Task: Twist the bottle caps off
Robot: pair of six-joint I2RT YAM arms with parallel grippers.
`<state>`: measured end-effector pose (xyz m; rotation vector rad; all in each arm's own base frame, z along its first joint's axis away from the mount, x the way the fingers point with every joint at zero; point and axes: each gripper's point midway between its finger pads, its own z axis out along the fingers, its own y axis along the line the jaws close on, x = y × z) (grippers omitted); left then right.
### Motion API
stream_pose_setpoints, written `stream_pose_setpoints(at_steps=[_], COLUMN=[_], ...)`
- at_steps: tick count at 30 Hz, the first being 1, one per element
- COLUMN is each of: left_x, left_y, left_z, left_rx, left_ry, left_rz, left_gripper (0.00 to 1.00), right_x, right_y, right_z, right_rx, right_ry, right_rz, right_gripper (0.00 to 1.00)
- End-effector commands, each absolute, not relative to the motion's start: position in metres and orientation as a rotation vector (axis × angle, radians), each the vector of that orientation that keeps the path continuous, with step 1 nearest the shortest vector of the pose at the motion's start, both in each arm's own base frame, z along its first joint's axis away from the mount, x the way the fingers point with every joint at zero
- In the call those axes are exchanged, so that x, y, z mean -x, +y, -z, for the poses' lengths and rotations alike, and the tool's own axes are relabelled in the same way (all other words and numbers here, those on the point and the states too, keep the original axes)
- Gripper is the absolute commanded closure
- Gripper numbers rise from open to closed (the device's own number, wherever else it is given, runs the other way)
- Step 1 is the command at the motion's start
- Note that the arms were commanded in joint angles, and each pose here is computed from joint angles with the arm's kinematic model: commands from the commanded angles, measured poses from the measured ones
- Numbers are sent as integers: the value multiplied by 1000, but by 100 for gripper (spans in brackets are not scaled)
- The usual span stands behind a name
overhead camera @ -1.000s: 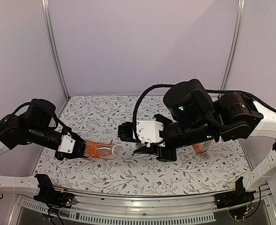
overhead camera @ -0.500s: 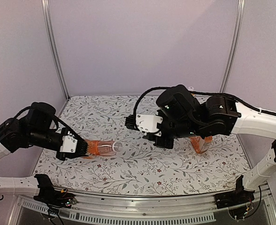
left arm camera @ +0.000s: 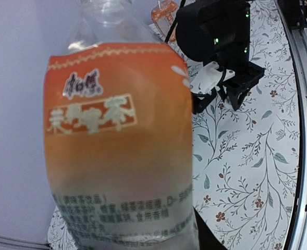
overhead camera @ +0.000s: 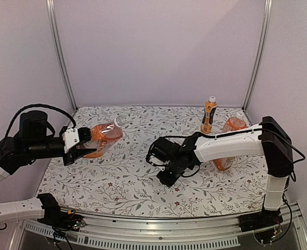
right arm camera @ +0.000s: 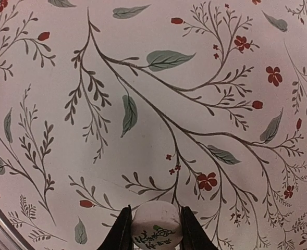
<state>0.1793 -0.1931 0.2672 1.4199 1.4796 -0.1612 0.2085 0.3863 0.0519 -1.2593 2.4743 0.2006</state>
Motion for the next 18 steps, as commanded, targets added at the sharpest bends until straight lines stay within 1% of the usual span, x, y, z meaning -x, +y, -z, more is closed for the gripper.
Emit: stream_pose_setpoints(at_steps=[1, 3, 6, 7, 9, 12, 13, 14, 15, 18], left_x=[-178, -174, -171, -171, -167, -162, -161, -159, -156, -143], left_y=[-196, -195, -192, -192, -192, -193, -193, -193, -193, -198], left_z=[-277, -276, -275, -275, -274, -276, -277, -277, -278, -282], left_rx=[-1342, -1344, -1333, -1328, -1327, -1321, -1317, -1313, -1311, -1323], left_ry=[1483, 1480, 1484, 1486, 1490, 1493, 1495, 1496, 1498, 1495], left_rz=[241, 256, 275, 284, 312, 355, 370, 389, 411, 511], left_gripper=[78, 78, 78, 78, 78, 78, 78, 78, 78, 77], right_x=[-196, -194, -196, -194, -193, -198, -200, -202, -202, -196], right_y=[393, 392, 387, 387, 388, 388, 388, 390, 393, 417], right_z=[-24, -13, -5, -5, -6, -18, -23, -31, -40, -86], right_rx=[1162, 1159, 1157, 1169, 1180, 1171, 1163, 1160, 1162, 1236], right_ry=[2654, 2697, 2713, 2713, 2719, 2702, 2693, 2678, 2663, 2557], right_rz=[-242, -212, -119, -110, -110, -89, -83, -90, -110, -293], right_gripper=[99, 95, 86, 80, 57, 32, 20, 14, 10, 9])
